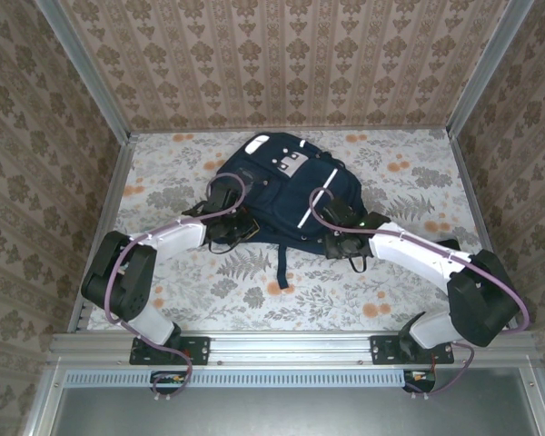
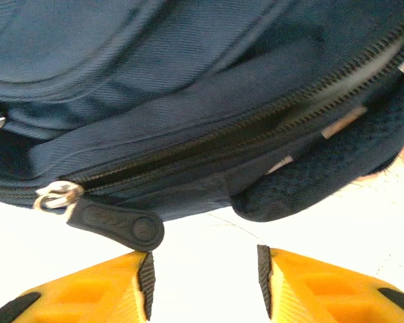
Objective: Pack books, pencil case, and school supplies into a backpack
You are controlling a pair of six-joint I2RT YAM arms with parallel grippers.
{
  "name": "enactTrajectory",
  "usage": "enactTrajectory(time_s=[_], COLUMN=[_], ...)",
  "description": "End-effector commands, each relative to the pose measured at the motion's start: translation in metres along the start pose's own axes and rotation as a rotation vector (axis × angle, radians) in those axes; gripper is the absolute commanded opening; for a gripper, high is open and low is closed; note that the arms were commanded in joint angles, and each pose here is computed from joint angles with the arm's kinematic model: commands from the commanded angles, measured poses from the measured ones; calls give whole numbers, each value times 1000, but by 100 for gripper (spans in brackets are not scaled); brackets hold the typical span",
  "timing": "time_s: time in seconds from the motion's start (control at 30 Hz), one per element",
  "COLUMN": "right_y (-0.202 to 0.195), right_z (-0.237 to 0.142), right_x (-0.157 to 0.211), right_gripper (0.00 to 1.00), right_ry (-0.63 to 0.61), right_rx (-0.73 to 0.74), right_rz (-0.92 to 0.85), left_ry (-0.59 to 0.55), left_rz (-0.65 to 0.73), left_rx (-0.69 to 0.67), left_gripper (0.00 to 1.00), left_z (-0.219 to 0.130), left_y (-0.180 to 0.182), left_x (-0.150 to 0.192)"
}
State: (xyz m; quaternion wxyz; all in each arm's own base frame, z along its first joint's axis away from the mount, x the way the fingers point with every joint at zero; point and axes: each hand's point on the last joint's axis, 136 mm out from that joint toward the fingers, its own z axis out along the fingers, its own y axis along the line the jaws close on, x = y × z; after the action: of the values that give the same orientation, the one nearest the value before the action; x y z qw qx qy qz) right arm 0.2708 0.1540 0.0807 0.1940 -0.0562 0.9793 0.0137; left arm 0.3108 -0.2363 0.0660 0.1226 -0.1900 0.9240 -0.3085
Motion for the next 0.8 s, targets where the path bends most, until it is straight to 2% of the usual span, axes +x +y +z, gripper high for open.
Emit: enactTrajectory(time_s=[0.0, 0.2, 0.37, 0.47, 0.57, 0.77], right_y=[13, 36, 40, 46, 46, 34], right_z=[0, -4, -9, -7, -6, -7], right_x=[3, -7, -20, -18, -14, -9], right_gripper=[51, 52, 55, 55, 54, 49], right_ry=[52, 32, 2, 28, 44, 4], right_rx=[-53, -93, -94, -120, -106, 51], right_rz=[-125, -214, -223, -225, -180, 5], left_ry=[-29, -27, -32, -30, -27, -29], left_rz=[36, 40, 45, 46, 45, 47], left_rx=[-13, -14, -18, -19, -15, -14], left_gripper=[0, 0, 0, 0, 0, 0], left_z=[-2, -3, -5, -6, -5, -6], left_y=[-5, -7, -6, -6, -7, -8], left_x=[-10, -10, -11, -11, -11, -11])
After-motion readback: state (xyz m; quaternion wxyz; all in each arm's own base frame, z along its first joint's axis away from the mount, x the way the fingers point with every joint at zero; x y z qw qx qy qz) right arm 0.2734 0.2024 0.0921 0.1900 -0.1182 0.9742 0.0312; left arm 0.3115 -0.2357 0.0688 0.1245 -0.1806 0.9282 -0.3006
